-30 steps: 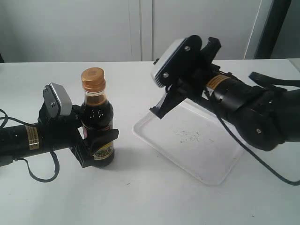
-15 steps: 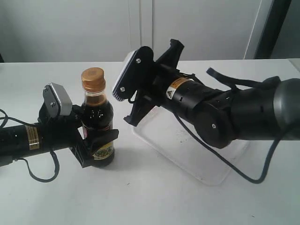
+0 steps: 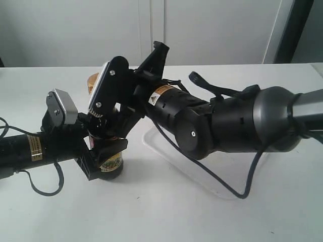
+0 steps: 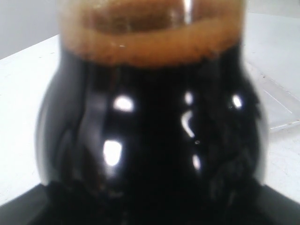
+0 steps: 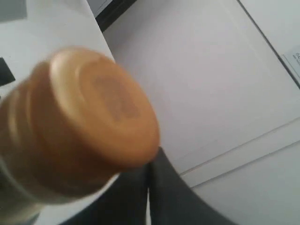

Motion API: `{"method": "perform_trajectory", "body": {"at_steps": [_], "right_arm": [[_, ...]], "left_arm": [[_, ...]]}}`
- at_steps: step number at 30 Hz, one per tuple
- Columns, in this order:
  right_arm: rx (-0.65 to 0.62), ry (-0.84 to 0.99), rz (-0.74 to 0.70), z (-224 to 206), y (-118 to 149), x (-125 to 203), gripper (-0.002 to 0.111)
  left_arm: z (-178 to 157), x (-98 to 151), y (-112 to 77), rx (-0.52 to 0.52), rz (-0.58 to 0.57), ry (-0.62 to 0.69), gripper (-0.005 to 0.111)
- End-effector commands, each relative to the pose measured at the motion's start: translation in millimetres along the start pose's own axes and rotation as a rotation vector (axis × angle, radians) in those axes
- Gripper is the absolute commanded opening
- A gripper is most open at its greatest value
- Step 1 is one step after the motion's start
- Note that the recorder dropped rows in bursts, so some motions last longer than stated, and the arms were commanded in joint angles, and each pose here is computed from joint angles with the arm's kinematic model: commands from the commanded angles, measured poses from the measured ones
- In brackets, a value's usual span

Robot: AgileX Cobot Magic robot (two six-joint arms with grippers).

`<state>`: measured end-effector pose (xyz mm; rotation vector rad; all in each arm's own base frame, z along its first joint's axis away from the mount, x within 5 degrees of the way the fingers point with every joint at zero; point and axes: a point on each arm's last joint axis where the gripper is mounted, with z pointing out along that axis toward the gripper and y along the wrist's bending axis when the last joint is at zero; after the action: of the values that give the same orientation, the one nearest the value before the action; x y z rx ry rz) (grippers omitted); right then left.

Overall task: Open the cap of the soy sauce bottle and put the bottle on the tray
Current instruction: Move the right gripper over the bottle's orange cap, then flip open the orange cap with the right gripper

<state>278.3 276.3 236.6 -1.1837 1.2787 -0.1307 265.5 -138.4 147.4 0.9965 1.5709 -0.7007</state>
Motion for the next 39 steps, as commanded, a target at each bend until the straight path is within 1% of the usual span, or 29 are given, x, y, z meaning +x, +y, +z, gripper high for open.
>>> {"method": "perform_trajectory", "body": {"at_steps": [1, 19, 24, 29, 39], "right_arm": [[0.023, -0.015, -0.006, 1, -3, -7, 0.000], [0.008, -0.032, -0.008, -1, 4, -15, 0.000], [0.009, -0.043, 0.001, -5, -2, -20, 0.000], [0.013, -0.056, 0.049, -11, -9, -26, 0.000], [-0.014, -0.052, 0.048, -12, -6, -27, 0.000]], "left_arm": [[-1, 3, -2.1, 0.008, 0.008, 0.029, 0.000], [-1, 3, -1.8, 0.004, 0.006, 0.028, 0.000], [-1, 3, -1.7, 0.003, 0.005, 0.028, 0.000], [-1, 3, -1.7, 0.003, 0.005, 0.028, 0.000], [-1, 3, -1.7, 0.003, 0.005, 0.028, 0.000]]}}
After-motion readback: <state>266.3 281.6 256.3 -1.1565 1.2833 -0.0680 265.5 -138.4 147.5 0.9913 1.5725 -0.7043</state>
